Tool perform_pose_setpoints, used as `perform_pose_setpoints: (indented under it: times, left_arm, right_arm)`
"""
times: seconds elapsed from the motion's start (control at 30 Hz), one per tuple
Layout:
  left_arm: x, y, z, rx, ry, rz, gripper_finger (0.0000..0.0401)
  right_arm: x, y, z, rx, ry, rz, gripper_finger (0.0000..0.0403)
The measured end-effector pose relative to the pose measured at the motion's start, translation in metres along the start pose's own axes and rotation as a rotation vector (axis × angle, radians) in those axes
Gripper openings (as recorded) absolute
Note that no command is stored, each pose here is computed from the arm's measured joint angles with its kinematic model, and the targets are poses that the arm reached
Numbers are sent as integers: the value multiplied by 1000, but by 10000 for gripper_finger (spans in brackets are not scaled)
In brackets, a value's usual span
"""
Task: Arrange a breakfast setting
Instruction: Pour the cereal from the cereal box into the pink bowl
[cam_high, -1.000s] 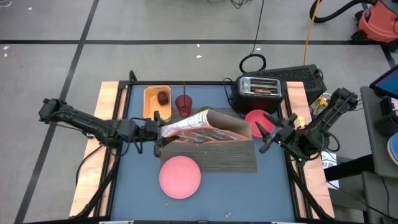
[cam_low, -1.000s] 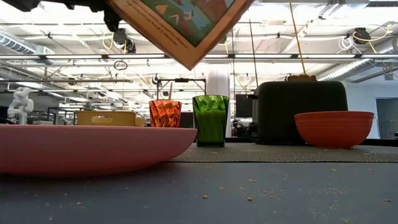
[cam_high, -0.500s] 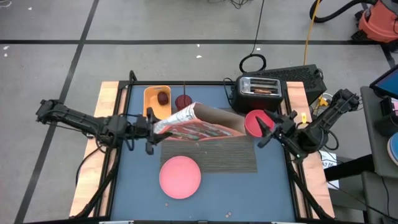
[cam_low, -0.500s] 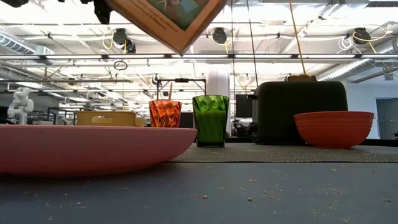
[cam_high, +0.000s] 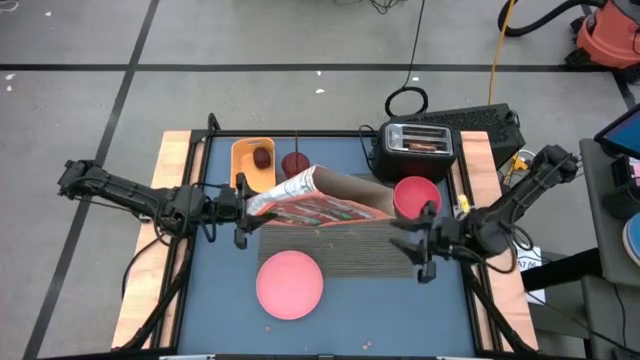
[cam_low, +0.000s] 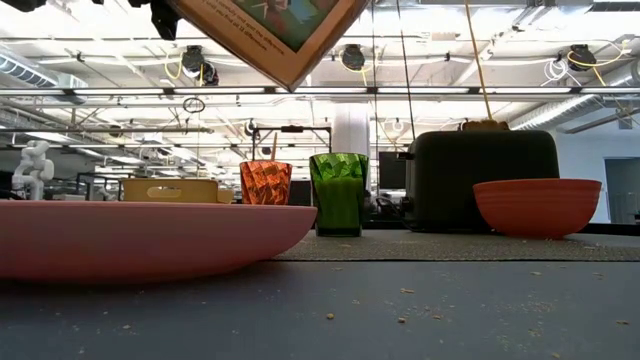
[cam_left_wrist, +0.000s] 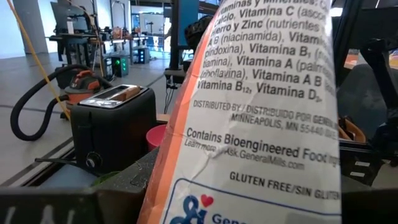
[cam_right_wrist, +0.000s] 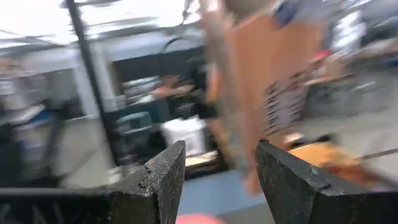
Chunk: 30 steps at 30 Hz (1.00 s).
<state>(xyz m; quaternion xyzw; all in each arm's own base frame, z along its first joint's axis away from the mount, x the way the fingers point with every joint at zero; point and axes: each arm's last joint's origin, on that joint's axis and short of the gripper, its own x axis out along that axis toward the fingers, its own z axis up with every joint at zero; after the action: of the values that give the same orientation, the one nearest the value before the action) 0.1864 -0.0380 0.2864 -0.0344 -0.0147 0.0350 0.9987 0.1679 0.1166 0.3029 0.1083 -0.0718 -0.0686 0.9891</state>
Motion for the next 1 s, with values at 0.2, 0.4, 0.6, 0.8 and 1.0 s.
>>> perform_pose_setpoints:
  times: [0.2, 0.4, 0.6, 0.8, 1.0]
  left_arm:
    - [0, 0, 0, 0, -1, 0, 210]
    - [0, 0, 0, 0, -1, 0, 210]
    - [0, 0, 0, 0, -1, 0, 210]
    - [0, 0, 0, 0, -1, 0, 210]
    - [0, 0, 0, 0, -1, 0, 210]
  right_arm:
    - [11, -23, -24, 13, 234, -21, 185]
    - [9, -62, -28, 1, 358, -232, 185]
    - [-1, -90, -39, -25, 538, -388, 185]
    - [-9, -106, -58, -52, 766, -509, 185]
    - [-5, -111, -67, -95, 828, -563, 185]
